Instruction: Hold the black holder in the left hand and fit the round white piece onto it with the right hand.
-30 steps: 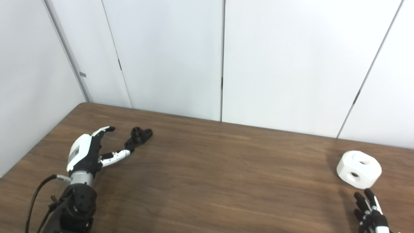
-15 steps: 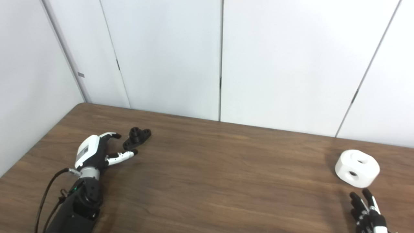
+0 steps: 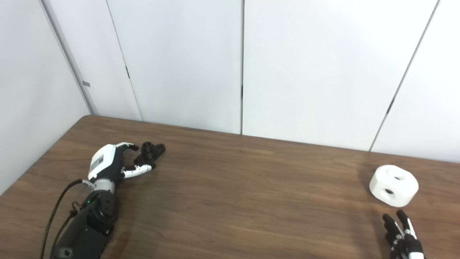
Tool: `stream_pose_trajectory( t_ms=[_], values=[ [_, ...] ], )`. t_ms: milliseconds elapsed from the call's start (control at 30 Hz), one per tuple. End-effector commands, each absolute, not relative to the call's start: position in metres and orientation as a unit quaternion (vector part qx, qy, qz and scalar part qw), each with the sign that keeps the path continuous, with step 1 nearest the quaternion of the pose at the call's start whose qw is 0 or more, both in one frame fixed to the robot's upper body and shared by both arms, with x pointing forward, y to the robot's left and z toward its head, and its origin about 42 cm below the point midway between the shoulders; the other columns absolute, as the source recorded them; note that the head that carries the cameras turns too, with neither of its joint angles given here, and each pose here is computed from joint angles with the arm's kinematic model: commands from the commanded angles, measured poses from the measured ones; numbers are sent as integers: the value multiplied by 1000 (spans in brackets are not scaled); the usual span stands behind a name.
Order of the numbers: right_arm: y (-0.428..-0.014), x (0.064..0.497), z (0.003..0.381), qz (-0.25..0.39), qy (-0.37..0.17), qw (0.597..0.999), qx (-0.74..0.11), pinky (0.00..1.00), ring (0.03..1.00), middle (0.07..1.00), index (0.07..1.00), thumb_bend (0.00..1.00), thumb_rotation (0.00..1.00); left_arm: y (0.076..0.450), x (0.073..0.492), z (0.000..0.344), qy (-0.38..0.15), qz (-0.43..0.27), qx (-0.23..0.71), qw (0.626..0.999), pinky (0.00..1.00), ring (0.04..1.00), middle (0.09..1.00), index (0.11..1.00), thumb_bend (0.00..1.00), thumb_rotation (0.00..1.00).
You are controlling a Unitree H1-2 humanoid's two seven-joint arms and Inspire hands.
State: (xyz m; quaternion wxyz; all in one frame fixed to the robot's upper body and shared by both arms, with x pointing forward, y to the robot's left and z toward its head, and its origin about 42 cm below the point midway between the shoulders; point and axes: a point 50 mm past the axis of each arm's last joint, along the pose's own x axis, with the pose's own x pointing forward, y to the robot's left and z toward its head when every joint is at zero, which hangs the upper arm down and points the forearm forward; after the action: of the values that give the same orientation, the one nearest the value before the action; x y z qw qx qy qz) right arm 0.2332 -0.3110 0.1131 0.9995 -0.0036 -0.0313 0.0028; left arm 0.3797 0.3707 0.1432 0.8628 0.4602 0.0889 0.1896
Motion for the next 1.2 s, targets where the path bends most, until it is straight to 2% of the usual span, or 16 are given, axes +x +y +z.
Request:
stream_pose_trajectory(
  t_ms=[0, 267, 367, 633, 867, 1167],
  values=[
    [-305, 223, 101, 4, -6, 1000, 2, 1000, 970, 929, 987, 564, 1000, 375, 395, 174, 33, 212, 474, 854, 982, 936, 890, 730, 878, 367],
    [-305, 222, 102, 3, -8, 1000, -9, 1000, 961, 925, 981, 562, 1000, 377, 396, 173, 34, 210, 474, 854, 999, 949, 894, 702, 858, 350],
    [-305, 221, 102, 2, -7, 1000, -8, 1000, 963, 927, 982, 568, 1000, 377, 395, 172, 34, 211, 477, 852, 1000, 948, 888, 667, 862, 336],
    [-305, 220, 102, 2, -6, 1000, -5, 1000, 963, 922, 977, 577, 1000, 377, 393, 167, 36, 216, 574, 789, 1000, 938, 868, 639, 858, 333],
    [-305, 221, 100, 0, -6, 1000, -5, 985, 951, 912, 971, 588, 1000, 376, 395, 161, 62, 216, 601, 767, 1000, 931, 863, 632, 859, 342],
    [-306, 221, 99, 4, -9, 1000, -4, 1000, 961, 923, 983, 591, 1000, 374, 395, 157, 68, 218, 617, 753, 1000, 915, 849, 614, 848, 361]
  ],
)
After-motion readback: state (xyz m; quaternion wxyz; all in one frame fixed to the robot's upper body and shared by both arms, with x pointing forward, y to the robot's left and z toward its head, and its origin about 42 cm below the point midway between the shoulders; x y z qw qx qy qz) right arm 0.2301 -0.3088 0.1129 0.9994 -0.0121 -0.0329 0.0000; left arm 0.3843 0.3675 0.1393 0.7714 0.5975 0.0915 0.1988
